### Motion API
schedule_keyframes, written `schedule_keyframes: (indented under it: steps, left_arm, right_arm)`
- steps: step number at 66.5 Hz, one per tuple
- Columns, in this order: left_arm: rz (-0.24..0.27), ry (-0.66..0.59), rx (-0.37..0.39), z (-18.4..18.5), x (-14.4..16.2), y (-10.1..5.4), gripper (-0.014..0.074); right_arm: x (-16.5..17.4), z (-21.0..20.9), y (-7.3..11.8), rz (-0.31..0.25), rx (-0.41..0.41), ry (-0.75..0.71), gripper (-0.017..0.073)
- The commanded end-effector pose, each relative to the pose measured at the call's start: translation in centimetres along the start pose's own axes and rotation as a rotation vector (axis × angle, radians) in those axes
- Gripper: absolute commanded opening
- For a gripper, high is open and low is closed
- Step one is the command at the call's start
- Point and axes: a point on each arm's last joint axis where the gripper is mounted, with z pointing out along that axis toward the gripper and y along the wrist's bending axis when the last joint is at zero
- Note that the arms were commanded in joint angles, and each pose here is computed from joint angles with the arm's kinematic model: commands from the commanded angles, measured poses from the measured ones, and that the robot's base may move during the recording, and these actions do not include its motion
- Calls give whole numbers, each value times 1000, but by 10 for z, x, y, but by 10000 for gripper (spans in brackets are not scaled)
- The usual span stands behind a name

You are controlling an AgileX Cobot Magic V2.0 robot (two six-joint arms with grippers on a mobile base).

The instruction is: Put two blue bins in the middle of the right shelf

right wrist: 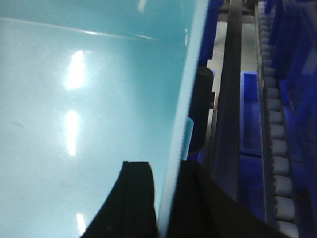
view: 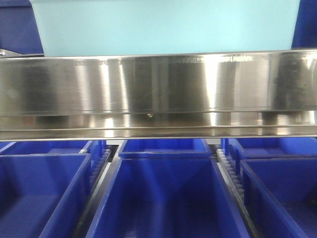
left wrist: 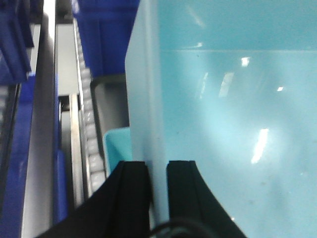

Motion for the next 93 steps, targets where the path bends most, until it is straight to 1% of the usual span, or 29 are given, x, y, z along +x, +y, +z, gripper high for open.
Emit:
schedule_keyframes:
  steps: [1,12,24,36,40,43,47,49,55,61,62,63,68,71,82,91,93]
  left_arm:
    - [-11,34,3,1,3,0,-111]
    - [-3,116,-24,22,11,1,-111]
    - [1,188,-42,41,19,2,-111]
    - [12,225,-65,46,23,3,-111]
    - [26,226,-68,46,23,4,-97]
    - [38,227,-66,46,23,4,-59]
    - [38,227,-66,46,23,4,11]
    - [38,229,-67,46,23,4,70]
    - [38,229,-67,46,23,4,259]
    - [38,229,-67,46,23,4,430]
    - [38,229,-67,46,23,4,456]
    - [38,229,-67,46,23,4,491]
    - [38,229,-67,46,23,4,584]
    - [39,230,-69,46,23,4,615]
    - [50,222,-88,42,22,6,610]
    - [53,263,-106,42,26,8,608]
    - [55,272,-110,44,28,8,608]
  right_arm:
    - [-5,6,0,-24,0,-42,-153]
    - [-3,19,-3,-39,23,-12,-153]
    - [1,27,-4,-40,29,34,-153]
    - [5,35,-5,-39,31,73,-153]
    - [5,35,-5,-39,32,77,-153]
    - [5,34,-5,-39,32,82,-139]
    - [6,34,-5,-39,32,86,-85]
    - [7,34,-5,-39,32,94,-31]
    - [8,34,-5,-39,33,109,158]
    - [9,34,-5,-38,33,118,365]
    - [9,34,-5,-38,34,121,415]
    - [9,34,-5,-38,34,123,447]
    - [9,32,-5,-39,34,121,573]
    - [10,32,-5,-38,34,128,570]
    - [13,31,-5,-38,35,164,568]
    - [15,31,-6,-38,37,180,568]
    - [15,32,-6,-31,38,183,568]
